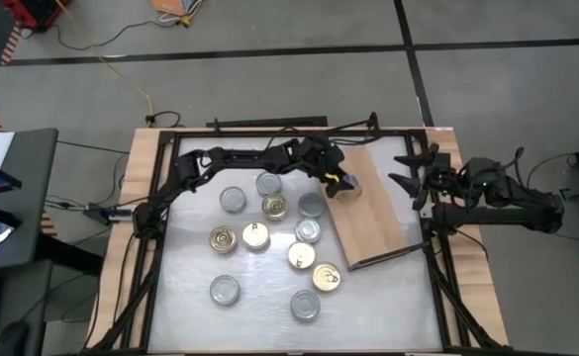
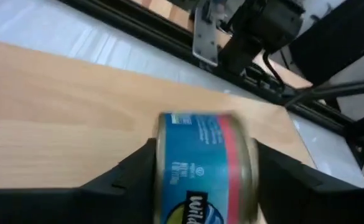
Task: Stack canned seafood by type on shelf
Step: Put the blue tuna can on the shelf
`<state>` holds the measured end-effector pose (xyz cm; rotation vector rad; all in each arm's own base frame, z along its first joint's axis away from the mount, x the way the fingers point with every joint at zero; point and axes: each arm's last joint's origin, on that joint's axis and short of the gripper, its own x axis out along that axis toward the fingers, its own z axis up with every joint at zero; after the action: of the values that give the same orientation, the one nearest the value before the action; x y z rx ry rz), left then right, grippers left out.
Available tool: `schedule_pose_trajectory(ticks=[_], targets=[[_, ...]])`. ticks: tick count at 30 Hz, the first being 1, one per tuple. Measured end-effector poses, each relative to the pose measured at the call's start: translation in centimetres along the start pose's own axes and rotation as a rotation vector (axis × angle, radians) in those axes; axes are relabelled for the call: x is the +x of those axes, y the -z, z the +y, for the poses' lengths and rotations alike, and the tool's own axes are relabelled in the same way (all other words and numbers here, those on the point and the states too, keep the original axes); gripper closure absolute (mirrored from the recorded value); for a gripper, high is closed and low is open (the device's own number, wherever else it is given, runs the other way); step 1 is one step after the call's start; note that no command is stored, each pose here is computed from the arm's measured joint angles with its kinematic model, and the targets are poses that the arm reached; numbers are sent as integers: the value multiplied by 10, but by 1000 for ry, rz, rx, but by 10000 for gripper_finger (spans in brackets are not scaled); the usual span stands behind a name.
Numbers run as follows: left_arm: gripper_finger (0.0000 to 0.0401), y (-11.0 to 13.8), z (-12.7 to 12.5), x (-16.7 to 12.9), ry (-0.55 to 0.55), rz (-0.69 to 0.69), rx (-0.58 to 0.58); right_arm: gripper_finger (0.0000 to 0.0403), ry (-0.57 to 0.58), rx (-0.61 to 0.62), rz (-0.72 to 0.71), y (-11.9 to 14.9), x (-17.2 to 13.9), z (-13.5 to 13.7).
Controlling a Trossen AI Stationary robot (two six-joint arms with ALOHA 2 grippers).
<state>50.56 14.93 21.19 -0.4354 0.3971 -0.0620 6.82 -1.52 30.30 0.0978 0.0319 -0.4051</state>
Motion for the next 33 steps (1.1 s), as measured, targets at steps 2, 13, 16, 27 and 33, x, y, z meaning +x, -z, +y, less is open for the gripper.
schedule_pose_trajectory(ticks=[2,13,16,27,33], targets=[[147,-2,1,-1,-12,-7,3,120,0,0,0,0,0,0],[96,-9,16,-14,0,3,96,120,-13,0,2,0,0,0],[96,-20,5,-24,1,-9,261,120,-18,-3,2,0,0,1],[45,-6,-37,-19,-140,150,555,120,-21,-7,0,0,0,1],[14,-3,-34,-20,-229,185,546,120,-21,-10,7,-1,5,2]])
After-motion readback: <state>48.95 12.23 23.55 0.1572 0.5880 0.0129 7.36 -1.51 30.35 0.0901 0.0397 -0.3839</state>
